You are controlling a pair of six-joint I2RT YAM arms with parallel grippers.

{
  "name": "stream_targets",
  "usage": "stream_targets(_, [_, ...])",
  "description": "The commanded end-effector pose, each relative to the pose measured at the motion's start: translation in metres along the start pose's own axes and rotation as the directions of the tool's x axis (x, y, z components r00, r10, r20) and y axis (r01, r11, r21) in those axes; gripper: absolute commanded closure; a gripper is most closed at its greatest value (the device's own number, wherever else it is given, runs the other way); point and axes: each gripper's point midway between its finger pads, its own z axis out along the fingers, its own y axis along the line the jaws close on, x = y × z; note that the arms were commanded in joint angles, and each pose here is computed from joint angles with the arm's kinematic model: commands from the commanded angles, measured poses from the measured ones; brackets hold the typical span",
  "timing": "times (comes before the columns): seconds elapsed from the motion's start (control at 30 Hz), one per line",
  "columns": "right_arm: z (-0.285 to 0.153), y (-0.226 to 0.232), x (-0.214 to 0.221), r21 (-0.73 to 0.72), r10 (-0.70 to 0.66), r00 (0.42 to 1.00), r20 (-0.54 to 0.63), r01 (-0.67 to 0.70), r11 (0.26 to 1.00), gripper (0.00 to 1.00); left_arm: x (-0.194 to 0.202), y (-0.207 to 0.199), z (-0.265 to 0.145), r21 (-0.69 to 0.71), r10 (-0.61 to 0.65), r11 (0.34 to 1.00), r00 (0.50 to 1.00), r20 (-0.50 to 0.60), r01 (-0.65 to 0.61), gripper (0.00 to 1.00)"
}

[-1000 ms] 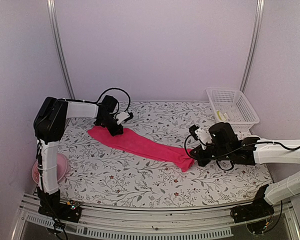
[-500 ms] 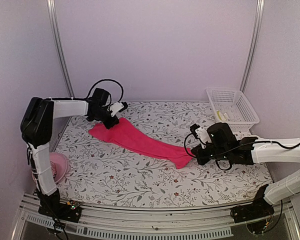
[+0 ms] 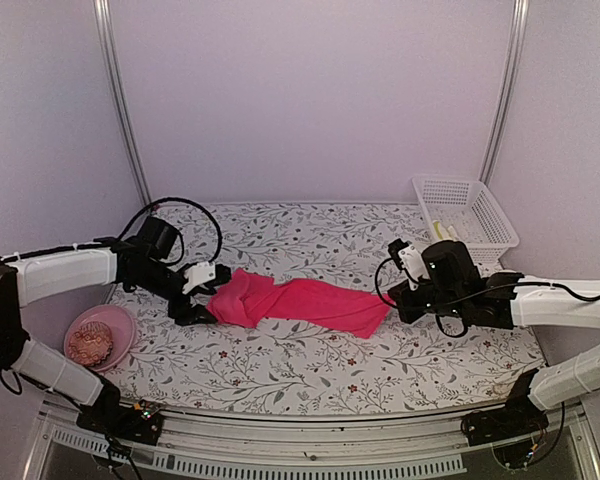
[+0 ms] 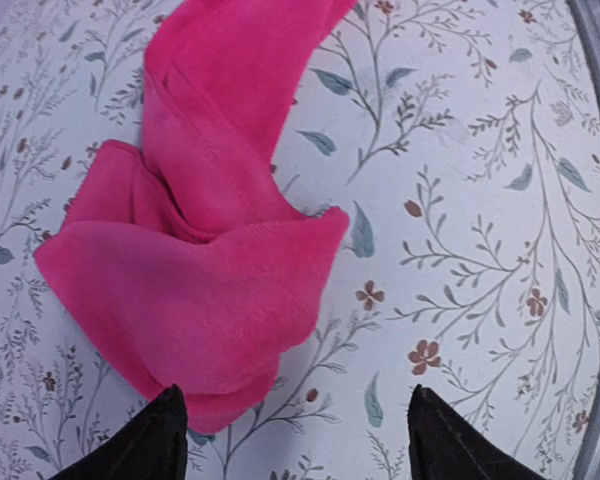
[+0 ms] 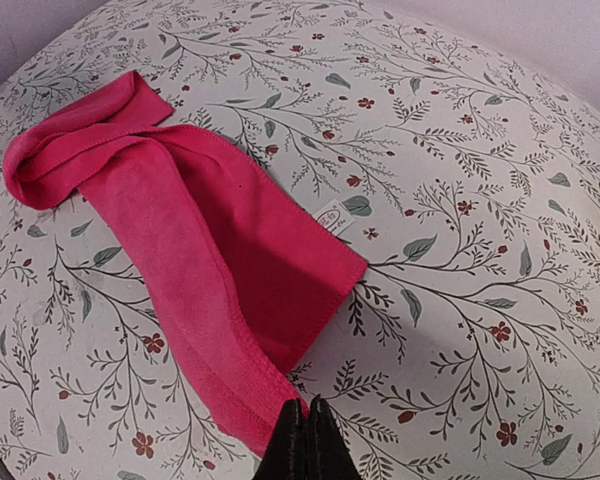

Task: Roll the towels
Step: Adjust the towel at the center of the board.

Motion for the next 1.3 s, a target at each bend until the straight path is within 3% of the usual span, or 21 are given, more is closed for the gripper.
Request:
stream_targets(0.0, [-0.006, -0.003, -0.014, 0.013, 0.009, 0.999, 0.044, -0.009, 1.000, 0.98, 0.005, -0.043, -0.016, 0.168, 0.054, 0.984, 0.999, 0.008, -0.055, 0.21])
stream_targets(0.17, [-0.006, -0.002, -0.012, 0.001, 0.018, 0.999, 0.039, -0.018, 1.000, 0.98, -0.024, 0.021, -0.016, -0.024, -0.063, 0.998, 0.997, 0.037, 0.064, 0.19])
stream_targets(0.3, [-0.006, -0.002, -0.007, -0.001, 0.021, 0.999, 0.030, -0.021, 1.000, 0.98, -0.045, 0.039, -0.001, 0.012, -0.092, 0.996, 0.995, 0.048, 0.092, 0.21])
stream_targets(0.47, [-0.005, -0.002, -0.002, 0.000, 0.023, 1.000, 0.018, -0.023, 1.000, 0.98, -0.062, 0.058, 0.036, 0.014, -0.161, 0.987, 0.986, -0.038, 0.162, 0.28])
stream_targets(0.67, [-0.003, -0.002, 0.001, 0.001, 0.021, 1.000, 0.004, -0.022, 1.000, 0.98, -0.044, 0.047, 0.081, -0.019, -0.131, 0.991, 0.967, -0.217, 0.130, 0.27])
stream_targets(0.8, [0.001, -0.002, 0.004, 0.000, 0.021, 1.000, -0.006, -0.021, 1.000, 0.98, -0.024, 0.047, 0.086, -0.043, -0.163, 0.987, 0.943, -0.292, 0.157, 0.35])
stream_targets(1.2, [0.005, 0.003, 0.004, -0.018, 0.017, 1.000, -0.006, -0.018, 1.000, 0.98, 0.016, 0.042, 0.073, -0.096, -0.222, 0.975, 0.898, -0.381, 0.200, 0.47])
stream_targets(1.27, [0.006, 0.003, 0.004, -0.018, 0.017, 1.000, -0.007, -0.017, 1.000, 0.98, 0.022, 0.040, 0.072, -0.095, -0.227, 0.974, 0.891, -0.394, 0.205, 0.53])
